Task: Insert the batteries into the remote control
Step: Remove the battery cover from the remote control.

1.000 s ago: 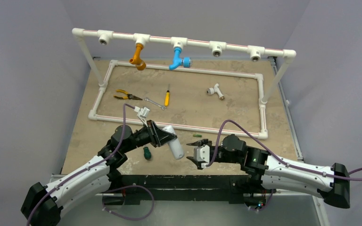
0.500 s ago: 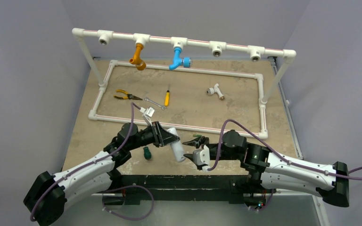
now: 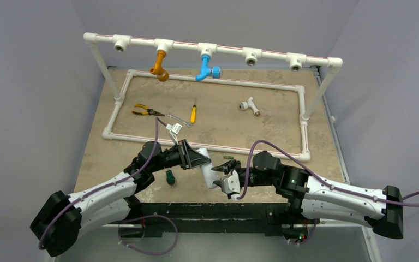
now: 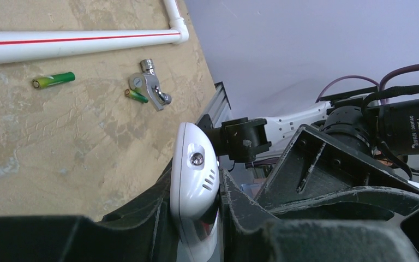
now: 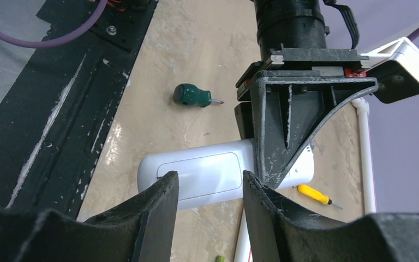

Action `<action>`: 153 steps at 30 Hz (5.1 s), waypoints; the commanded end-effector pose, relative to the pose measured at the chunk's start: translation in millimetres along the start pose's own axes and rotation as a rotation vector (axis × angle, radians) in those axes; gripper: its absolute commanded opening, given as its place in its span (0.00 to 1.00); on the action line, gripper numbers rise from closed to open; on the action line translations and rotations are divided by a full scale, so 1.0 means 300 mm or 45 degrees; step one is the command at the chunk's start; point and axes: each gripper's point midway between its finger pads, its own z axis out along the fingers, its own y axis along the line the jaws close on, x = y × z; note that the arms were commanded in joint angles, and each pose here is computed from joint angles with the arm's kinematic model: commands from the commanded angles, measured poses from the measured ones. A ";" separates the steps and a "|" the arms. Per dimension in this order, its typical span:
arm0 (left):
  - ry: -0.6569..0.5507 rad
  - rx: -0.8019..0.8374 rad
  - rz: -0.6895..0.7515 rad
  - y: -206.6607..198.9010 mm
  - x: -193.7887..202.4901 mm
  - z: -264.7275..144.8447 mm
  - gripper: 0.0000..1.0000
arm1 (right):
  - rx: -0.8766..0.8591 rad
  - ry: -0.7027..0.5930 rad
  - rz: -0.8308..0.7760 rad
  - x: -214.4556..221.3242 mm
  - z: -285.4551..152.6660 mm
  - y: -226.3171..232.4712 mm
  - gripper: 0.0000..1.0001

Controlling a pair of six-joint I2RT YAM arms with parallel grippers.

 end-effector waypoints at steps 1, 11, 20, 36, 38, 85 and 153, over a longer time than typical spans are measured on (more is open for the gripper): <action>-0.051 0.131 0.057 -0.109 -0.056 0.001 0.00 | -0.033 -0.060 -0.011 -0.050 0.005 -0.003 0.45; -0.058 0.132 0.049 -0.114 -0.060 -0.002 0.00 | -0.080 -0.037 0.016 -0.036 0.009 0.021 0.42; -0.055 0.139 0.034 -0.118 -0.055 -0.008 0.00 | -0.075 -0.017 0.006 -0.022 0.023 0.017 0.41; -0.048 0.159 0.026 -0.126 -0.050 -0.012 0.00 | -0.003 0.024 -0.025 -0.004 0.018 -0.019 0.35; -0.046 0.158 0.025 -0.125 -0.048 -0.011 0.00 | 0.022 0.023 -0.033 -0.008 0.015 -0.032 0.35; -0.034 0.181 -0.016 -0.127 -0.043 -0.004 0.00 | 0.046 -0.057 0.005 -0.063 -0.056 -0.024 0.55; -0.121 -0.156 -0.044 0.011 -0.081 -0.012 0.00 | 0.597 0.273 1.627 0.124 0.097 -0.009 0.44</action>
